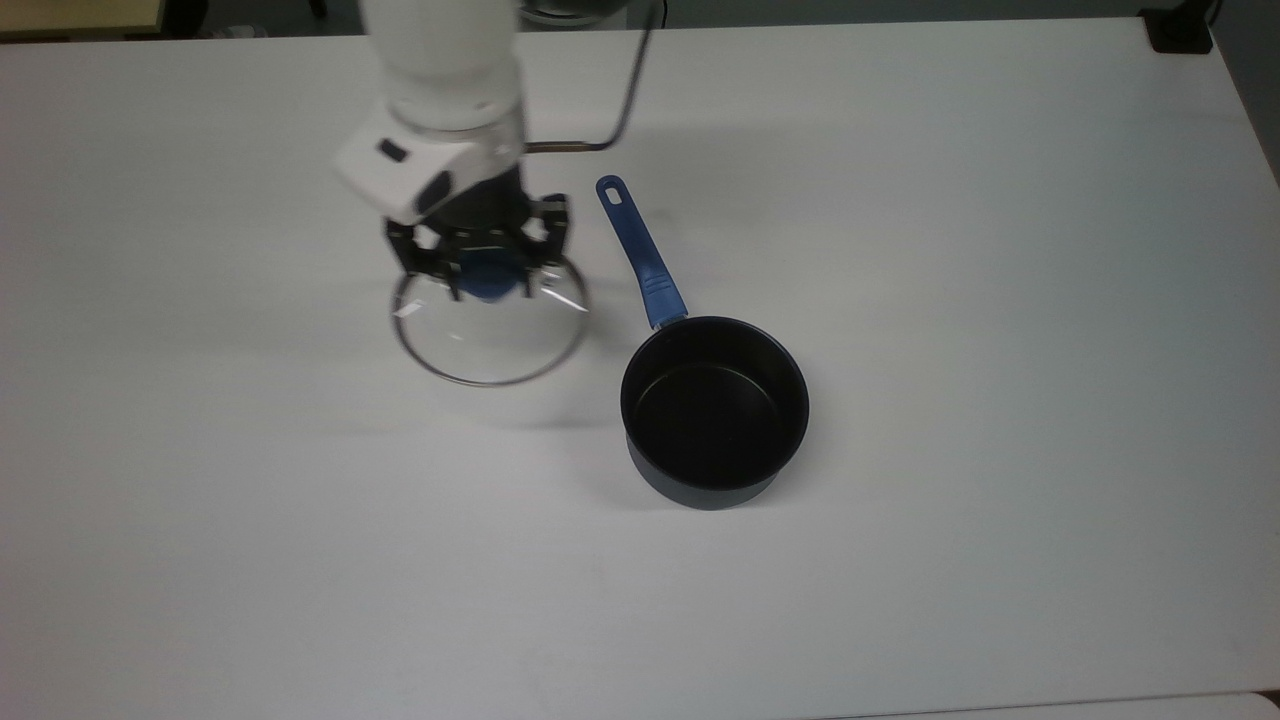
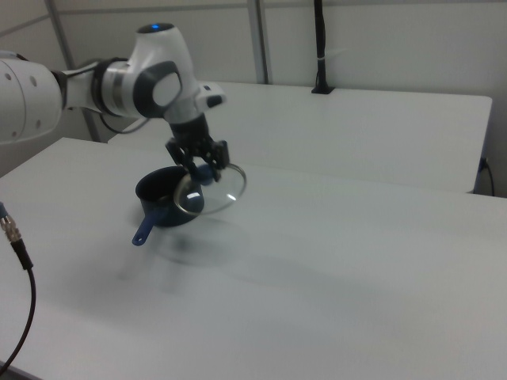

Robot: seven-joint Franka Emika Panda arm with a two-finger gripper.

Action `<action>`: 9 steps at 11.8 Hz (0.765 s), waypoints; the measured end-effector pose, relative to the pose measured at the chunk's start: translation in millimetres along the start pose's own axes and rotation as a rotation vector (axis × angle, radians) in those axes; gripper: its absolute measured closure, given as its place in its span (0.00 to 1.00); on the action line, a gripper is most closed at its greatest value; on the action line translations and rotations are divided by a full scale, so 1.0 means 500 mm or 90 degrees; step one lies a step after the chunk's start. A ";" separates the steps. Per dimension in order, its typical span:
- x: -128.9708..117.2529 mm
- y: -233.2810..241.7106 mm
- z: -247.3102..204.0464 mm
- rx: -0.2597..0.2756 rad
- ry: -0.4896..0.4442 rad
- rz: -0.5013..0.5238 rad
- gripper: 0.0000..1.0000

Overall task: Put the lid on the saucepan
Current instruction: 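Carry the lid over the black saucepan and lower it onto the rim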

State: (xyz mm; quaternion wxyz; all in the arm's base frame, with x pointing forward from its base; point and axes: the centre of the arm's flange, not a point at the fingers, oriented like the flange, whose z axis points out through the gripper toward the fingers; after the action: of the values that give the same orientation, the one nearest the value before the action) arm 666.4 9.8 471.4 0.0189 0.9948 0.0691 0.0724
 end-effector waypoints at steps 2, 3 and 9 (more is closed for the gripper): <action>0.043 -0.121 -0.011 0.016 0.020 0.021 0.40; 0.059 -0.182 0.000 0.021 0.020 0.027 0.40; 0.110 -0.333 0.053 0.040 0.064 0.030 0.40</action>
State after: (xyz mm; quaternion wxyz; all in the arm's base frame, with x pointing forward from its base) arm 702.0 181.6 445.1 -0.0172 0.9913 0.0490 0.1207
